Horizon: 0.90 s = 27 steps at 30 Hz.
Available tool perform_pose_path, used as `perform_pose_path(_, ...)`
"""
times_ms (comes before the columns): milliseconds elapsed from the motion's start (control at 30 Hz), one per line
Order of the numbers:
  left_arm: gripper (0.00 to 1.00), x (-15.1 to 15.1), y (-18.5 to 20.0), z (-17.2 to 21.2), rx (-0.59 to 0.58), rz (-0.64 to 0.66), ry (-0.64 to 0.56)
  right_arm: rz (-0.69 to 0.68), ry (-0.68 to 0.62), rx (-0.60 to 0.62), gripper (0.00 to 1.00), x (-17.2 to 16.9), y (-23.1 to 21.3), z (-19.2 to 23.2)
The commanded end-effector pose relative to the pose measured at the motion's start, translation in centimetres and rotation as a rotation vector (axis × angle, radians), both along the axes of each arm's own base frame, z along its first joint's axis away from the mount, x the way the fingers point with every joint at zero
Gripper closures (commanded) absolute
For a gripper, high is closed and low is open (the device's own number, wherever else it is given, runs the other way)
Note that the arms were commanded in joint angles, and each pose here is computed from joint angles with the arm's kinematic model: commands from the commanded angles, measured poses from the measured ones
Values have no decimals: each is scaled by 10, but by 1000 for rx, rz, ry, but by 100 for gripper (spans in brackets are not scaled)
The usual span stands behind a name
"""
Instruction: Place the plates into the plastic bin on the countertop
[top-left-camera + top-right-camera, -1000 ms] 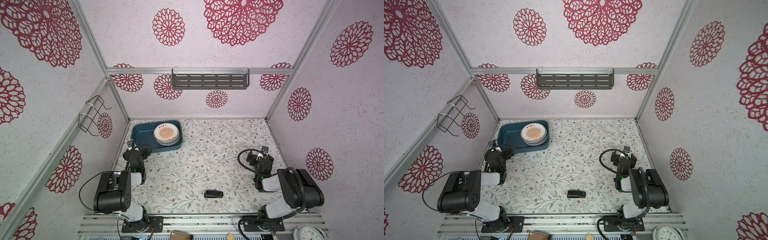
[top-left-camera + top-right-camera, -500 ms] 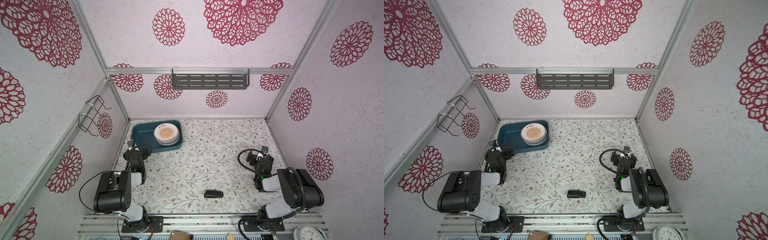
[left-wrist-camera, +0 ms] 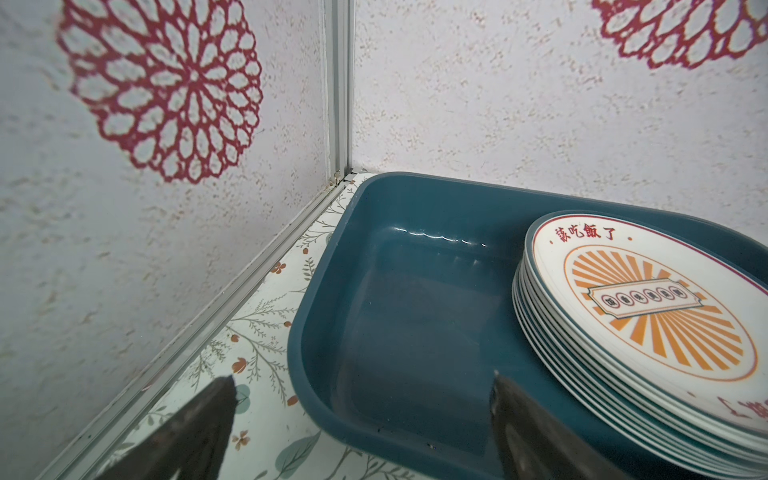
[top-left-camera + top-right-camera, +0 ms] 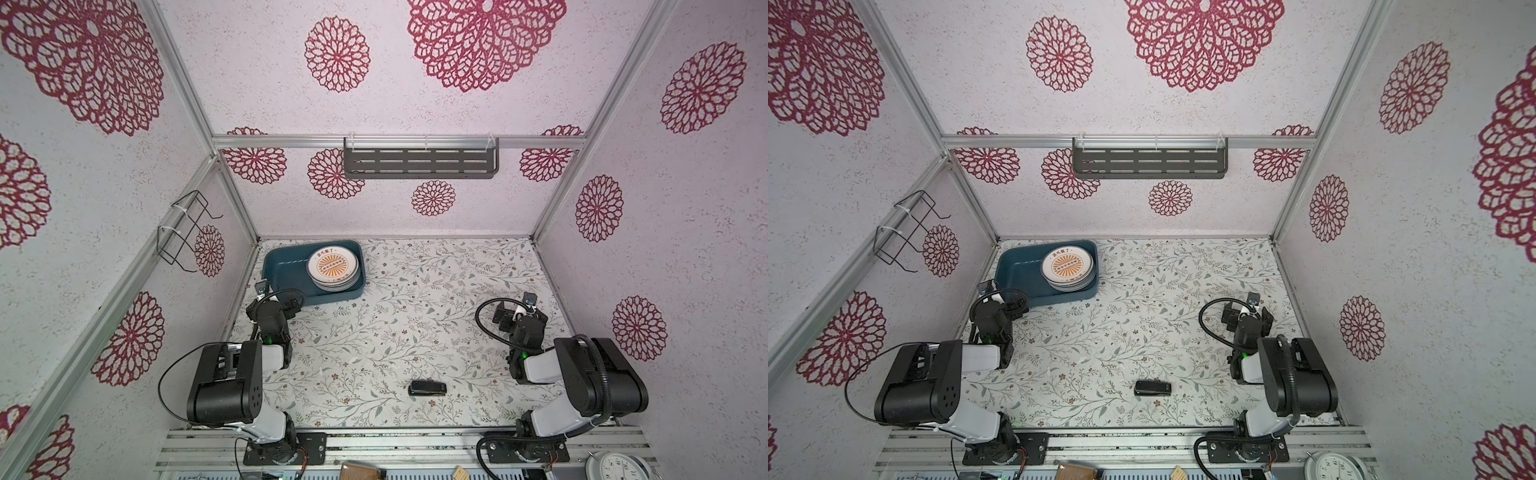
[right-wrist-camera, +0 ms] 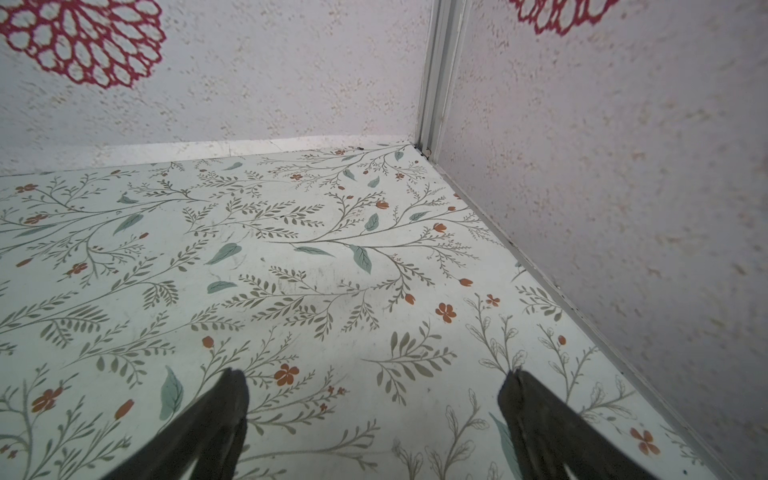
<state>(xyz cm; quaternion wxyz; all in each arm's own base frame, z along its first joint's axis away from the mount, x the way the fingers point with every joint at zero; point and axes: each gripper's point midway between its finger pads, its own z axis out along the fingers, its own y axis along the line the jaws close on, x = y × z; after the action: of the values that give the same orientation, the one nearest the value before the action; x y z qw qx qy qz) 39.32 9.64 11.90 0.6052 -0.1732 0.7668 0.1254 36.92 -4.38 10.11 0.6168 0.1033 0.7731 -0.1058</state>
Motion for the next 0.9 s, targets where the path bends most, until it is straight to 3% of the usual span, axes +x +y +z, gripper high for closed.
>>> perform_pose_path(0, 3, 4, -1, 5, 14, -5, -9, 6, -54, 18, 1, 2, 3, 15)
perform_pose_path(867, 3, 3, -1, 4, 13, -5, -10, 6, -59, 16, 1, 1, 3, 15)
